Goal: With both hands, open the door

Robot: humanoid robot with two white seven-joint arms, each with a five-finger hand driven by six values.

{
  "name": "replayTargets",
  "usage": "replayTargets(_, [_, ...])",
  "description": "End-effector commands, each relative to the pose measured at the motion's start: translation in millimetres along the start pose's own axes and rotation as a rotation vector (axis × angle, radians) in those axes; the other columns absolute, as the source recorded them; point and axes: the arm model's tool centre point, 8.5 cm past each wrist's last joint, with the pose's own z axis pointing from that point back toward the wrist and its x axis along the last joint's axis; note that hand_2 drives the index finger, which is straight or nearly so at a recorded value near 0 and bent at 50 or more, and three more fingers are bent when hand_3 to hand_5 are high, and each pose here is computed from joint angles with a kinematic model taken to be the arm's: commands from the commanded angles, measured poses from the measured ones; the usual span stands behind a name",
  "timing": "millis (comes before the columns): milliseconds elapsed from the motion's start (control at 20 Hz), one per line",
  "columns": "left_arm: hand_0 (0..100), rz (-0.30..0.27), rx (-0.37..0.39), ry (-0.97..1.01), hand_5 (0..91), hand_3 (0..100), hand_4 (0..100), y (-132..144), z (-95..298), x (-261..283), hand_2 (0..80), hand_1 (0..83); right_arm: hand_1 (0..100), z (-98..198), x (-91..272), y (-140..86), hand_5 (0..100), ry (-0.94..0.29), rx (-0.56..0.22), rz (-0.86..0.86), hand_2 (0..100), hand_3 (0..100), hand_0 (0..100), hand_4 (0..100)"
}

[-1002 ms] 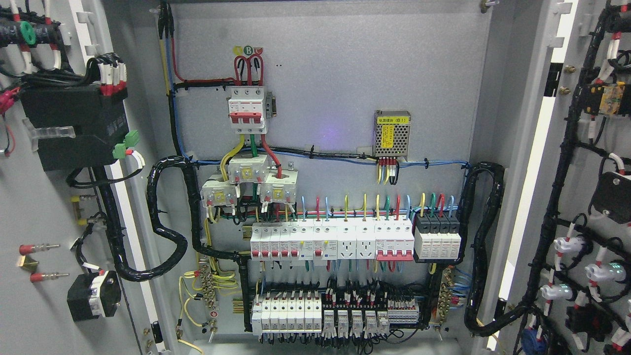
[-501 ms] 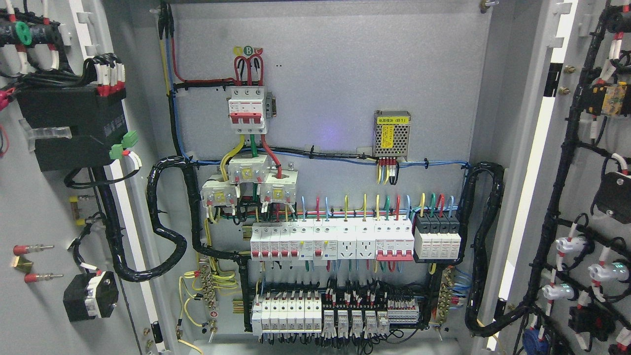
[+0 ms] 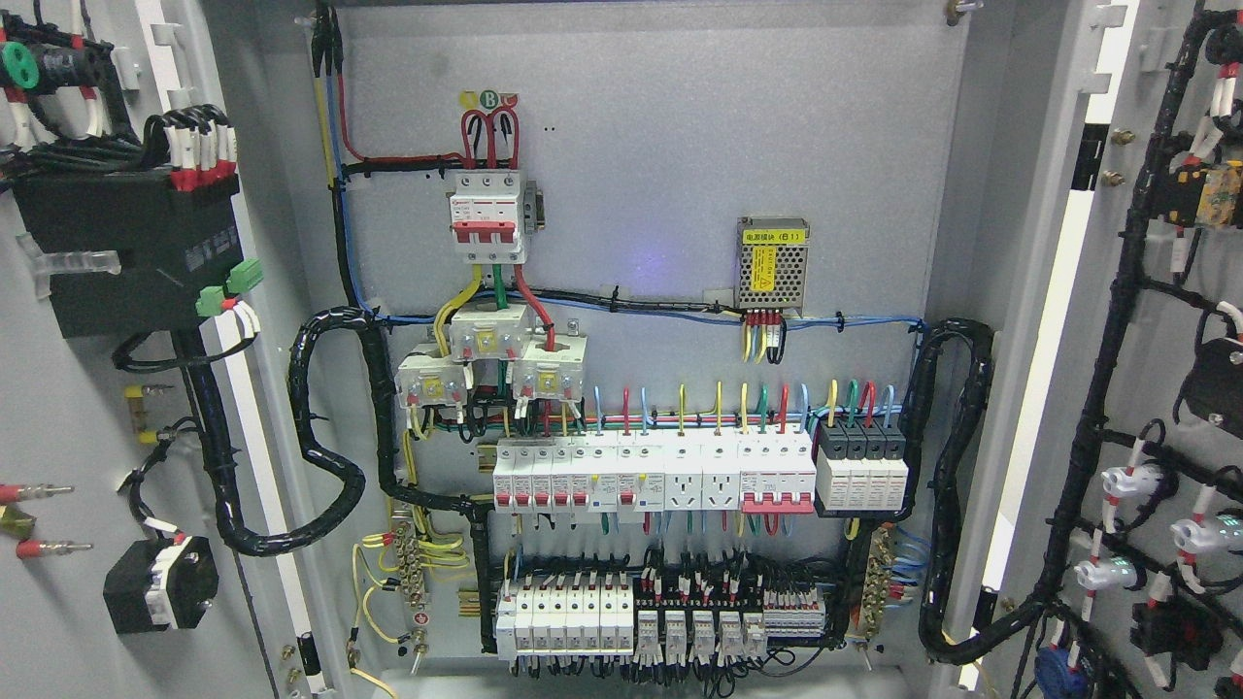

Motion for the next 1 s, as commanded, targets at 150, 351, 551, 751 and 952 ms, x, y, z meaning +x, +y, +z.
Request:
replayTargets(150, [0, -0.125, 0.028, -0.488, 0.0, 0, 3, 46, 3, 65, 0.0, 0.0, 0, 0, 17, -9, 0, -0.147, -0.016, 0.071, 0, 0, 11, 0])
replayTargets(351, [0, -0.151, 0.05, -0.51, 0.0, 0, 3, 65, 0, 75, 0.0, 0.0, 0, 0, 20, -9, 0, -0.176, -0.016, 0.083, 0, 0, 11, 0])
replayTargets(551, [0, -0.168, 0.075, -0.509, 0.0, 0, 3, 78, 2, 81, 0.0, 0.0, 0, 0, 22, -9, 0, -0.201, -0.016, 0.092, 0, 0, 11, 0])
replayTargets(751, [0, -0.187, 0.086, -0.497, 0.0, 0, 3, 84, 7, 85, 0.0, 0.0, 0, 2, 26, -12, 0, -0.242, -0.021, 0.119, 0, 0, 11, 0])
replayTargets(952, [0, -0.212, 0.105, -0.483, 0.0, 0, 3, 94, 9, 85, 0.0, 0.0, 0, 3, 30, -11, 0, -0.289, -0.02, 0.135, 0, 0, 11, 0])
